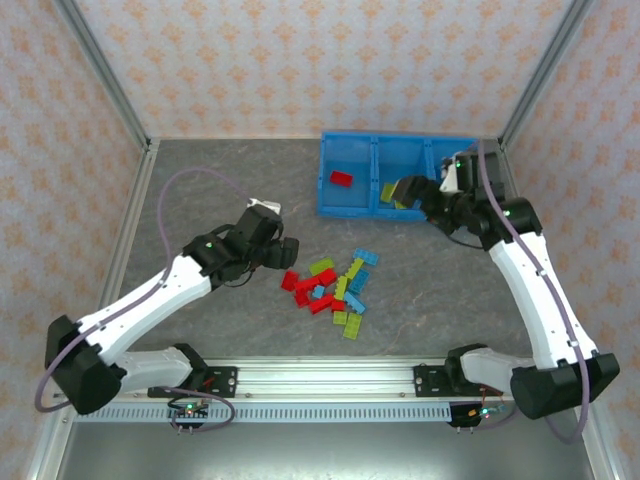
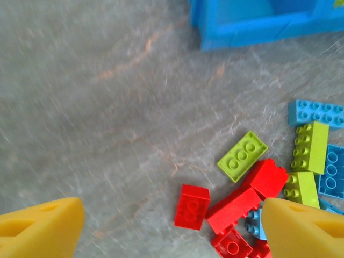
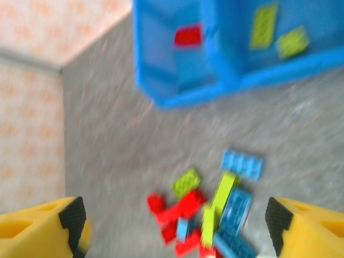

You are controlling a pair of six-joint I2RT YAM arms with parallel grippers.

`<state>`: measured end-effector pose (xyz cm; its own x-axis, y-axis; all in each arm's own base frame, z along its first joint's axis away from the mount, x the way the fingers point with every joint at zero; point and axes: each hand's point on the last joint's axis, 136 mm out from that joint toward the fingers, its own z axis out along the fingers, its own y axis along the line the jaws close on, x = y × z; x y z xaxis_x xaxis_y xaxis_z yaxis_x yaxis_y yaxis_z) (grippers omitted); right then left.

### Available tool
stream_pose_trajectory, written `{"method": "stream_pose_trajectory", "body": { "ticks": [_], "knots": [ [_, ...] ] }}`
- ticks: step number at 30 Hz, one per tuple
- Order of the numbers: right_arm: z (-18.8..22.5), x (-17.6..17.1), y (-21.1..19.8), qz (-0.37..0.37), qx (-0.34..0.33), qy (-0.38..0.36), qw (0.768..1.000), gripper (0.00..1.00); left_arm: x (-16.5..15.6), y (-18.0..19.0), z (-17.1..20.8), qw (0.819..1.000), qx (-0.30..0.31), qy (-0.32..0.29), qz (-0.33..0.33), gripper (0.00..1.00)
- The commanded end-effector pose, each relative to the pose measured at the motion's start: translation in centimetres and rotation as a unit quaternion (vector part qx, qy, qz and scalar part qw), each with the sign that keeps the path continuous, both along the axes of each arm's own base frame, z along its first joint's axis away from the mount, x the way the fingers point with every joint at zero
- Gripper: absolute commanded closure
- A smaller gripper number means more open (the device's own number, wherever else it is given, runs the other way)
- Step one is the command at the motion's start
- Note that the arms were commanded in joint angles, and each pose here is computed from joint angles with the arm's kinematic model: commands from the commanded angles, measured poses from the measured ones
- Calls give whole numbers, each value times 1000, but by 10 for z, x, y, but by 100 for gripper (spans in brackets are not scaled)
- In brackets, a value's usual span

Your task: Sort the legos into containers by color

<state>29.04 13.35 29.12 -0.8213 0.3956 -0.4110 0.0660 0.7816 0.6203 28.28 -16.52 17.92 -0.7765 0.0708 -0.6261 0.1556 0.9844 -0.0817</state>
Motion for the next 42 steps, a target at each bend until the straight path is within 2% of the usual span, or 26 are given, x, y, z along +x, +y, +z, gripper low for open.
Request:
{"method": "stream_pose_trajectory", "body": {
  "ticks": [1, 5, 9, 17, 25, 30, 33, 35, 38, 42],
  "knots": [
    [-25, -53, 31, 92, 0, 76, 993, 11, -8, -9, -36, 995, -44, 85, 36, 19],
    [-31, -80, 47, 141, -23, 100, 985, 11, 0, -22, -73, 990, -20, 142, 11, 31],
    [-31, -83, 53, 146, -10, 100, 984, 11, 6, -34, -101, 983, 5, 184, -10, 43],
    [-34, -77, 54, 132, -5, 100, 986, 10, 4, -37, -132, 976, 20, 218, -17, 49],
    [-39, -74, 55, 126, -7, 107, 986, 11, 7, -30, -146, 975, 45, 215, -11, 68],
    [-35, -69, 49, 108, -18, 93, 990, 11, 16, -33, -118, 983, 31, 181, -13, 76],
    [-31, -64, 44, 92, -24, 81, 992, 11, 30, -49, -68, 991, -24, 127, -21, 78],
    [-28, -61, 42, 81, -27, 71, 994, 11, 44, -63, -31, 995, -57, 83, -29, 78],
    [-25, -57, 39, 67, -27, 60, 996, 11, 69, -79, 11, 997, -65, 26, -44, 79],
    [-23, -55, 36, 52, -24, 52, 997, 10, 117, -101, 35, 997, -44, -33, -59, 79]
  ]
}}
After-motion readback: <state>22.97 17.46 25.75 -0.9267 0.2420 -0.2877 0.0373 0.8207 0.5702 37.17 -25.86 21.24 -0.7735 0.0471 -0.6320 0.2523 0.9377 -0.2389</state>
